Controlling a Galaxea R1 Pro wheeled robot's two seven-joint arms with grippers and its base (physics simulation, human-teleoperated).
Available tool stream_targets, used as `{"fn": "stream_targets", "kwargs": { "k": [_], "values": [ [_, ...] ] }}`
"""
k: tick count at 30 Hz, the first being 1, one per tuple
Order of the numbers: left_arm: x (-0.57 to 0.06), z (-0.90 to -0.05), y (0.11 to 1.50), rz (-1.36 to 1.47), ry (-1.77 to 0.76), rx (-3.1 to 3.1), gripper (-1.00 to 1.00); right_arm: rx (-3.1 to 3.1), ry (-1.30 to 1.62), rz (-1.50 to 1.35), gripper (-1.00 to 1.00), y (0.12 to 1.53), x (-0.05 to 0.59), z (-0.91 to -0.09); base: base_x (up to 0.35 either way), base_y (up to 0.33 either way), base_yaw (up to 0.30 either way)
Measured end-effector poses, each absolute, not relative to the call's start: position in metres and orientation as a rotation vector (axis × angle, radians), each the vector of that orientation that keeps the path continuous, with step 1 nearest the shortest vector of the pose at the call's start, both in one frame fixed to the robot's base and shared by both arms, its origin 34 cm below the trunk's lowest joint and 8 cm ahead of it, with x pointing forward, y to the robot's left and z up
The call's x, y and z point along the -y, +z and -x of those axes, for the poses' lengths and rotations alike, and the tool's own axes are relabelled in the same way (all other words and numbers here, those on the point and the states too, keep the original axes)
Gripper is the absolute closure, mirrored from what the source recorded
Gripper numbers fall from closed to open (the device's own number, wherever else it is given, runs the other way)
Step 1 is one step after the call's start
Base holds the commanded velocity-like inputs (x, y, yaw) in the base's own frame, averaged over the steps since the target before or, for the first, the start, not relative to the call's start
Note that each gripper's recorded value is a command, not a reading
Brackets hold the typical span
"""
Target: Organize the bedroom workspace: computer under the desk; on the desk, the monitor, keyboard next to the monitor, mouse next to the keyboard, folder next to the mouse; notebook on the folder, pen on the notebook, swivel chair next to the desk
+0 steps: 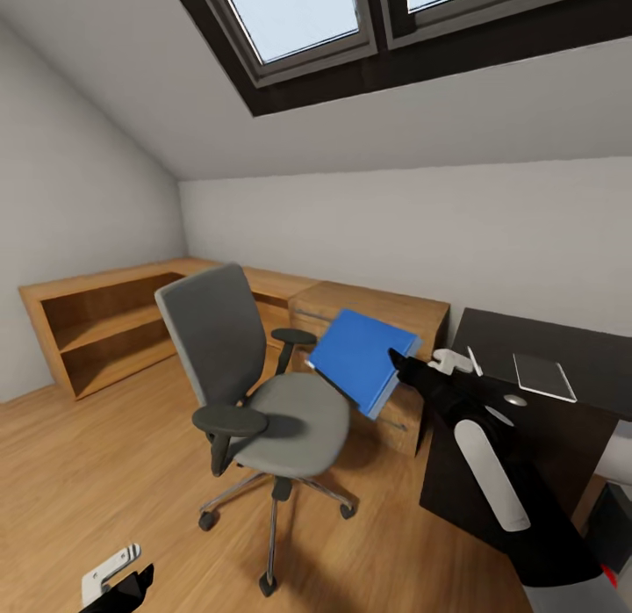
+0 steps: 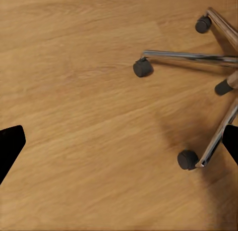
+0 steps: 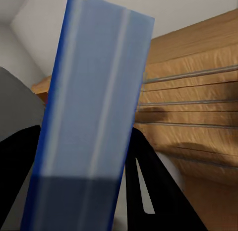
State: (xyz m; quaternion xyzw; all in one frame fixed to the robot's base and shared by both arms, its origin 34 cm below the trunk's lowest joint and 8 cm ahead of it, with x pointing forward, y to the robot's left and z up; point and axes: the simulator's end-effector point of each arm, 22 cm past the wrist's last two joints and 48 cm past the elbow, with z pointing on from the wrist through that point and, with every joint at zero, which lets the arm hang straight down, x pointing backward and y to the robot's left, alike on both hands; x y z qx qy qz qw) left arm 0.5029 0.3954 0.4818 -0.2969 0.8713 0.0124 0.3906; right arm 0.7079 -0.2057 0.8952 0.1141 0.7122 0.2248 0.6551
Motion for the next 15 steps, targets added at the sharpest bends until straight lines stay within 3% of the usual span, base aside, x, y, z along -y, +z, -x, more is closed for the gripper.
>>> {"fn": "stream_targets", "kwargs": {
  "k": [11,15],
  "values": [
    [-0.387,-0.499,0.483,0.654,0.11,-2.221,-1.0,-1.601,0.626,-0.242,1.0,0.923,0.195,-0.708,-0.004,-0.001,-0.009],
    [-0.385,-0.496,0.485,0.656,0.109,-2.236,-1.0,-1.6,0.628,-0.242,1.0,0.931,0.195,-0.71,-0.27,-0.063,-0.228]
  ]
}}
